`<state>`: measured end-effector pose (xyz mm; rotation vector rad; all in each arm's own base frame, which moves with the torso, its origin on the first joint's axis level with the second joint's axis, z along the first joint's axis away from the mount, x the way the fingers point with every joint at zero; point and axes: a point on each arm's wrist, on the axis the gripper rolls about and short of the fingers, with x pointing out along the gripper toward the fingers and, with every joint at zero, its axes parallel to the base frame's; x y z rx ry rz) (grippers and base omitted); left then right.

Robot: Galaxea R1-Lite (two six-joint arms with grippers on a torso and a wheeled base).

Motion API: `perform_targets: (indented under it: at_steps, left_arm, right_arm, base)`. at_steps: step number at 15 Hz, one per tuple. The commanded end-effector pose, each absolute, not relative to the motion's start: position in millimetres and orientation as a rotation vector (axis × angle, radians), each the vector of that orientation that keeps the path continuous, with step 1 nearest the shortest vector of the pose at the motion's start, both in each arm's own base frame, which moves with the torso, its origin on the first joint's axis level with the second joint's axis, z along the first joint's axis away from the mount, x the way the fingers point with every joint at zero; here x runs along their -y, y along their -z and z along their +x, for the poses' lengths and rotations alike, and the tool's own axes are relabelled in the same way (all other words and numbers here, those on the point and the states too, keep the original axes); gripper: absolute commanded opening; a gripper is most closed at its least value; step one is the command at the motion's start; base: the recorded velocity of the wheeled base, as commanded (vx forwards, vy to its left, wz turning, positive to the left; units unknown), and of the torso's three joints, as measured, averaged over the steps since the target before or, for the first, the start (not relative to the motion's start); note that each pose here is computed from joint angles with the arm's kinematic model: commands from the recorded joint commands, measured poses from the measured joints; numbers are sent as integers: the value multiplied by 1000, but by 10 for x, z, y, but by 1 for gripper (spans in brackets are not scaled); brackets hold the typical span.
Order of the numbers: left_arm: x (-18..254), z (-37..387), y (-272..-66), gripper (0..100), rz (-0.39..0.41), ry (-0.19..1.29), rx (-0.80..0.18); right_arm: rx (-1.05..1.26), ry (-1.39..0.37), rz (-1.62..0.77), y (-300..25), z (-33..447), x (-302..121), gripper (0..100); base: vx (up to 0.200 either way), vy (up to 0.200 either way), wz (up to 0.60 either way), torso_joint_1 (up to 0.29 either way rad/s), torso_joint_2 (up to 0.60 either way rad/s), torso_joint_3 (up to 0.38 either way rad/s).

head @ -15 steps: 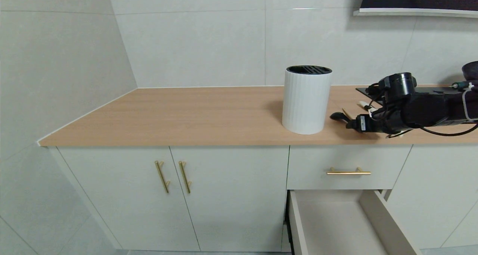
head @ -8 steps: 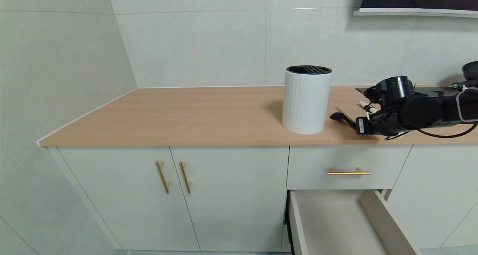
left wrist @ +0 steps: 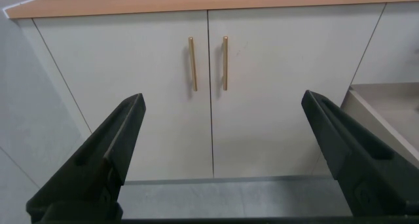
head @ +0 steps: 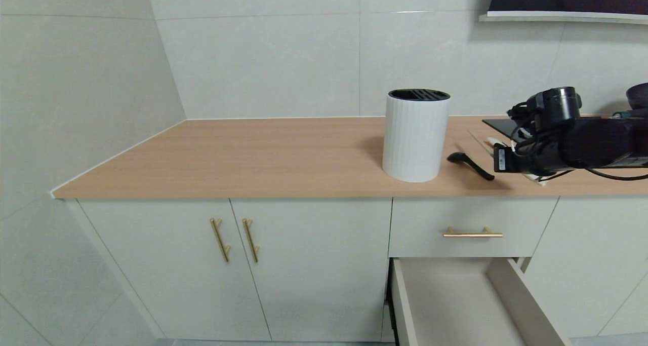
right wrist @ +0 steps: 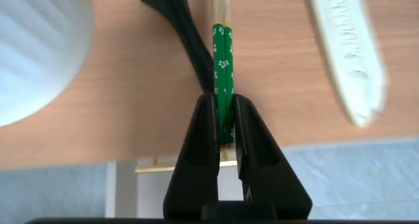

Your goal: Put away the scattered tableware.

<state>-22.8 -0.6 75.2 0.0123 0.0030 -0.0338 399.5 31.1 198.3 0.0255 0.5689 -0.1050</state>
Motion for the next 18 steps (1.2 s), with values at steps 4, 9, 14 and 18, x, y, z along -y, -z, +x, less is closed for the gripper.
perform_targets:
  at_steps: [4,9,14,18]
  left_arm:
    - [6,-228,-752,100,12,34,-3]
    - [7,-228,-752,100,12,32,-3]
    - [7,-228,-752,100,12,34,-3]
    - [6,-228,-752,100,12,34,-3]
  right_arm:
    - [-477,31,101,-2536,2906,-257,0]
    - [-593,-253,163,-2721,1787,-217,0]
    - [-763,-441,120,-2519,1679,-314,0]
    - [-849,-482,146,-2334,1845,-349,0]
  base:
    - [0,0,0,0,0,0]
    - [0,0,0,0,0,0]
    - [0,0,0,0,0,0]
    - [0,0,0,0,0,0]
